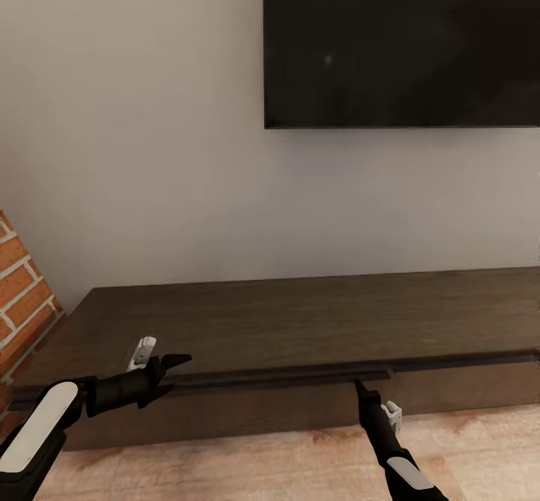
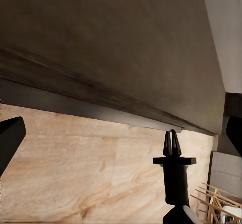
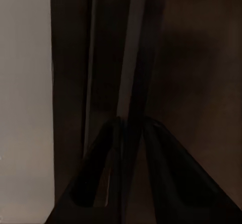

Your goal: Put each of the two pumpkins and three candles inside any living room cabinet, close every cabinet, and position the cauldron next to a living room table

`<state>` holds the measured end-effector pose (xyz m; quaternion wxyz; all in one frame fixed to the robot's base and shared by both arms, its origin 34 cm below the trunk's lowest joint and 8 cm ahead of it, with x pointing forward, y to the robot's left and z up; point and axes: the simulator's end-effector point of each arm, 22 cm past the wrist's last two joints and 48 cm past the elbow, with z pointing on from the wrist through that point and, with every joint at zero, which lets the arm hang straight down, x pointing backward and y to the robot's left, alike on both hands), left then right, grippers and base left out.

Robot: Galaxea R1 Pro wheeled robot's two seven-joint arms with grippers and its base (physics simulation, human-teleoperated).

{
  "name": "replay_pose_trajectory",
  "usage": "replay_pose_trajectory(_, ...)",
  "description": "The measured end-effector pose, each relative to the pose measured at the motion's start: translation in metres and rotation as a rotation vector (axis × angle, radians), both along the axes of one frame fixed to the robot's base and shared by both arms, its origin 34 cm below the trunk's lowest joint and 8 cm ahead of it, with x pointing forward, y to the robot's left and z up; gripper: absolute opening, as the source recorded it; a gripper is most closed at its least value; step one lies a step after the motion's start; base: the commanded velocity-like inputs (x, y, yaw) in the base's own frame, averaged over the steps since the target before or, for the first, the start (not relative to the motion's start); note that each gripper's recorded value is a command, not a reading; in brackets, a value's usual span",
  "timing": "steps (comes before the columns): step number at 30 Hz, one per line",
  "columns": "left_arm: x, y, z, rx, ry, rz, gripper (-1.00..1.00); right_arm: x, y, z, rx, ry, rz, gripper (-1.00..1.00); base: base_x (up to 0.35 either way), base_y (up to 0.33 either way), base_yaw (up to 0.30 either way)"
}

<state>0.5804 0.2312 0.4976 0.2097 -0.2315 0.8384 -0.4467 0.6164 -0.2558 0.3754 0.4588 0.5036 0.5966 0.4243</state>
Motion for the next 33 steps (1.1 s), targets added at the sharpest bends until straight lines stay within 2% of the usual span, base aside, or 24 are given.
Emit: replay_pose_trajectory(33,-0.0005,-0.0009,-0.0004,0.000,0.001,-0.003,1.00,0.0003,-0.0085,-0.0001,0.012,0.002,-0.029,-1.00,-0.171,0.000,0.000)
